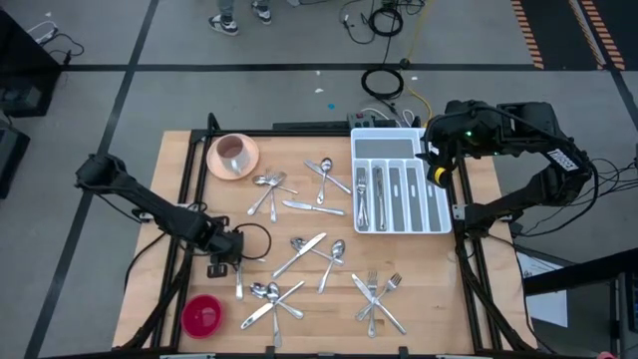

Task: Sort silverware
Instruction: Put the silver spoon into the white silverware tray

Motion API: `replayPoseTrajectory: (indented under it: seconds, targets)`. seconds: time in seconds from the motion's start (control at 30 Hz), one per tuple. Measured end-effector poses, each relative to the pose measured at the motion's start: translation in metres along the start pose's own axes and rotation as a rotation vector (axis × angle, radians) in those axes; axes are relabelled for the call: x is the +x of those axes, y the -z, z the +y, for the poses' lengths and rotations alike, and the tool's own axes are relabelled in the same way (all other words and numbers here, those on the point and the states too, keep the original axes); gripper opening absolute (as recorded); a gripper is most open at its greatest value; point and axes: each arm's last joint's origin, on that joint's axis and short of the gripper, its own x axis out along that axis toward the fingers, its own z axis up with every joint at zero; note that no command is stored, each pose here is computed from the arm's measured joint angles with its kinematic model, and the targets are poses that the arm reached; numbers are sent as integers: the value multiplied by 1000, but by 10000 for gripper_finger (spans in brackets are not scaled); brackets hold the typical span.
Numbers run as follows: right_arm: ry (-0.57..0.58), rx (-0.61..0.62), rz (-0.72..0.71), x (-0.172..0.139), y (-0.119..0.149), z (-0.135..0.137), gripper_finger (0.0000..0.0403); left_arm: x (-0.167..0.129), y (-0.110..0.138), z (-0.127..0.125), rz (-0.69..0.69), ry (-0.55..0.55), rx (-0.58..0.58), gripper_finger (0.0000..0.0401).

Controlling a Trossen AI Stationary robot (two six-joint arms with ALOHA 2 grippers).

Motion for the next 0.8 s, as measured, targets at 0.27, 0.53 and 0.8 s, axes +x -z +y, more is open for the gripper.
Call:
replayPoseTrajectory:
  seconds: [0.27, 0.53, 0.8]
  targets:
    - [0, 0, 0, 0, 0, 0, 187, 3, -5, -3, -24, 27, 18, 15]
    - [0, -4, 0, 0, 0, 0, 187, -2, -8, -6, -25, 46, -54, 13]
    - [0, -35, 0, 0, 0, 0, 187, -32, -26, -15, -66, 51, -109, 12]
